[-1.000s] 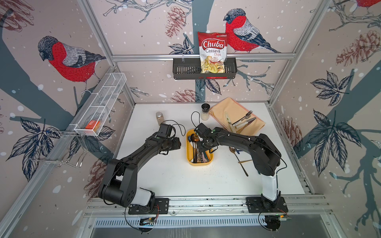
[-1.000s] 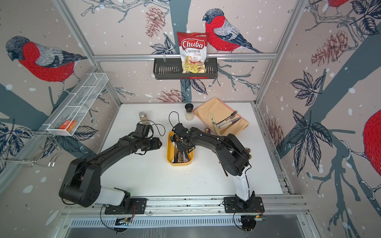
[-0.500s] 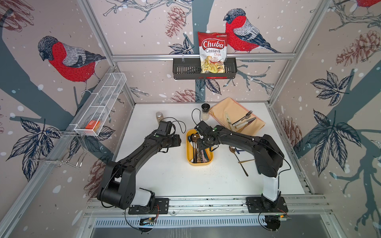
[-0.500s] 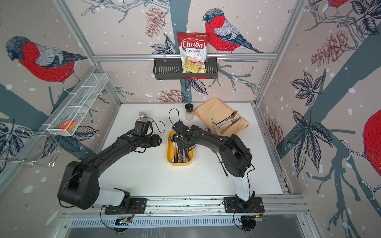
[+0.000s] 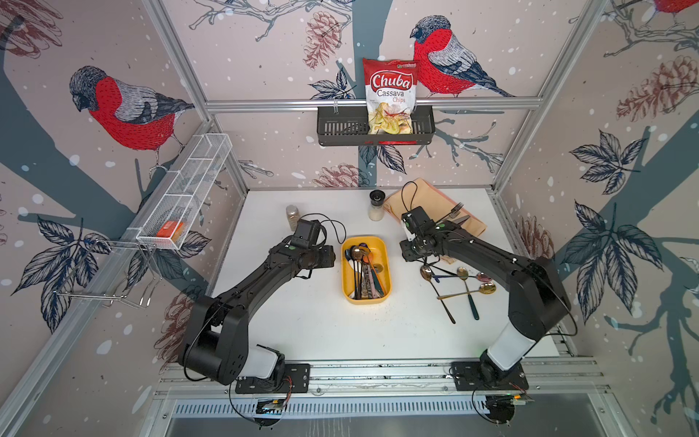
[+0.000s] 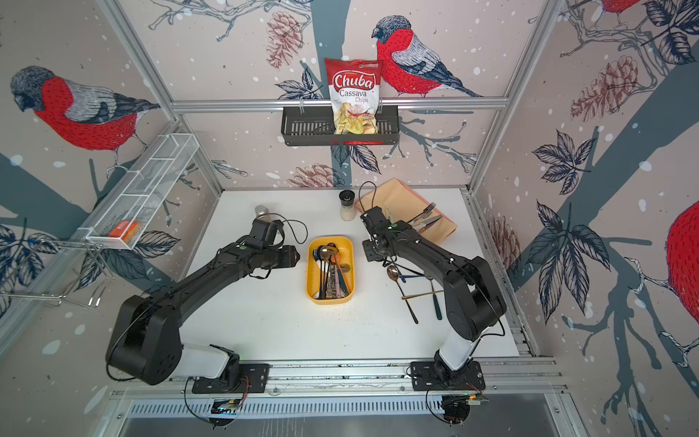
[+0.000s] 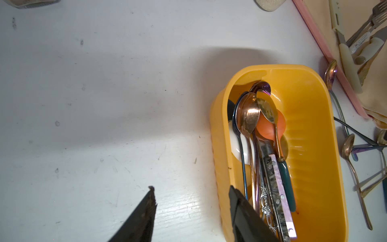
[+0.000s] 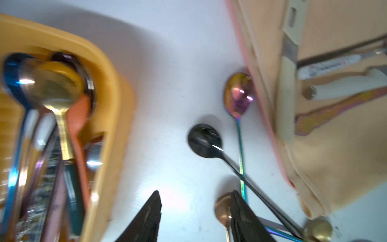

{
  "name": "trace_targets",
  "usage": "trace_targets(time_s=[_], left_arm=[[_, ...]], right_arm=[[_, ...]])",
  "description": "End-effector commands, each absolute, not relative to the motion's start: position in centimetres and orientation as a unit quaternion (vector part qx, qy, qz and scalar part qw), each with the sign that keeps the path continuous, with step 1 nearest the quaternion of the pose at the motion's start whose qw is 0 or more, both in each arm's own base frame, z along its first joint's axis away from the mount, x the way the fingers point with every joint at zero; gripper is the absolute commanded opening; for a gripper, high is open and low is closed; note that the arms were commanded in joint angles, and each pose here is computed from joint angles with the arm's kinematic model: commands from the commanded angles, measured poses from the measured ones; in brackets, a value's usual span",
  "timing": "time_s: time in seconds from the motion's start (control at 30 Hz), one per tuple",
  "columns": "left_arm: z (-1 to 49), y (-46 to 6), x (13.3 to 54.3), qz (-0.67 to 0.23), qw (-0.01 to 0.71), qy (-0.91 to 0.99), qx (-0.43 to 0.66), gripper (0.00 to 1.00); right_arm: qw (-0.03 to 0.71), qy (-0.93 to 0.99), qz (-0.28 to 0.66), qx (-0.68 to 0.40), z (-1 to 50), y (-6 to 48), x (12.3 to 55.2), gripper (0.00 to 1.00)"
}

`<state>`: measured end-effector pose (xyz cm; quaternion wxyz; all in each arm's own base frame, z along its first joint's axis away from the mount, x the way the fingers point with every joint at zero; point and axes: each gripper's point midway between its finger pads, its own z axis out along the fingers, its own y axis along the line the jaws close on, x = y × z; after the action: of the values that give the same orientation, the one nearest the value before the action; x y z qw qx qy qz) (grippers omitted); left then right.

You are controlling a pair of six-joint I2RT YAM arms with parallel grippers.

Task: Put the spoon into the storage box
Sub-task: Place the spoon in the storage box, then pick up the spoon from the center of the board.

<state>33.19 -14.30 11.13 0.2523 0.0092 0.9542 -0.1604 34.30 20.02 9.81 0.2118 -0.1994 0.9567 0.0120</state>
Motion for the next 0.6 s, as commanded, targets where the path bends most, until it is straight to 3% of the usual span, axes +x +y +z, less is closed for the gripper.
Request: trace_targets(time_s=[0.0,0.2,0.57], left_arm=[[11.3,-14.4,33.2,-0.157,0.253,0.954,0.015,0.58],[11.3,-14.2,33.1,-0.152,0.253,0.956,0.013,0.58],[11.1,-13.9,33.0,-0.145,0.249,0.957,0.01,0.58]], right_arm=[[0.197,0.957,-0.009,-0.212,8.6,17.4,34.4,0.54],[0.197,0.965,-0.001,-0.174,7.9,14.7,36.7,0.52],[0.186,0.964,0.017,-0.188,5.6,15.6,38.9,0.45]])
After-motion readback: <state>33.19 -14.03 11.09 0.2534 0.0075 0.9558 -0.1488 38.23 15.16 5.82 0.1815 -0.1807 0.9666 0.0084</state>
